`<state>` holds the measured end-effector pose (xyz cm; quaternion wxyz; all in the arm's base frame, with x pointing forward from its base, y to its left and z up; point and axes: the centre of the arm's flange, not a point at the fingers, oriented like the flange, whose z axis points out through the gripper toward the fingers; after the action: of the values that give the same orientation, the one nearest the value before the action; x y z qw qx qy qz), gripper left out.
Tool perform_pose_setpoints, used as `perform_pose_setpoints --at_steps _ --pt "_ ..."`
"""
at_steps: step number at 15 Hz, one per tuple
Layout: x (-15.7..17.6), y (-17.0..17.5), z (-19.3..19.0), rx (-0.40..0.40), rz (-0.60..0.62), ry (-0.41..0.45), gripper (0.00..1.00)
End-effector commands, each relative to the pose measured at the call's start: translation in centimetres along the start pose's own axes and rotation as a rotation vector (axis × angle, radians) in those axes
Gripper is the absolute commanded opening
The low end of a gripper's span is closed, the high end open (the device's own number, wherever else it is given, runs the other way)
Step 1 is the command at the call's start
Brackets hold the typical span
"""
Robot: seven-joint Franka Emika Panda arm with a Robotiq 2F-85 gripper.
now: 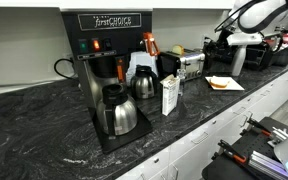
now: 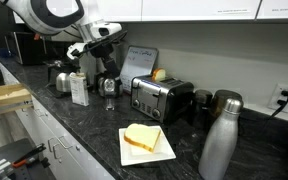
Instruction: Push the left lever down
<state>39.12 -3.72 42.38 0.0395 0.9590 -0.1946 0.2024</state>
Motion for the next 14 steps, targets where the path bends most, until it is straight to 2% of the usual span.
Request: perform_pose_setpoints --at_steps 1,9,14 --pt "0.5 -0.8 0.7 -0.003 -0.016 0.008 1.00" --pt "3.2 -4.9 2.8 -0.043 -0.111 0.085 1.00" --pt "5.1 -6.2 5.1 -0.055 -0.149 0.089 1.00"
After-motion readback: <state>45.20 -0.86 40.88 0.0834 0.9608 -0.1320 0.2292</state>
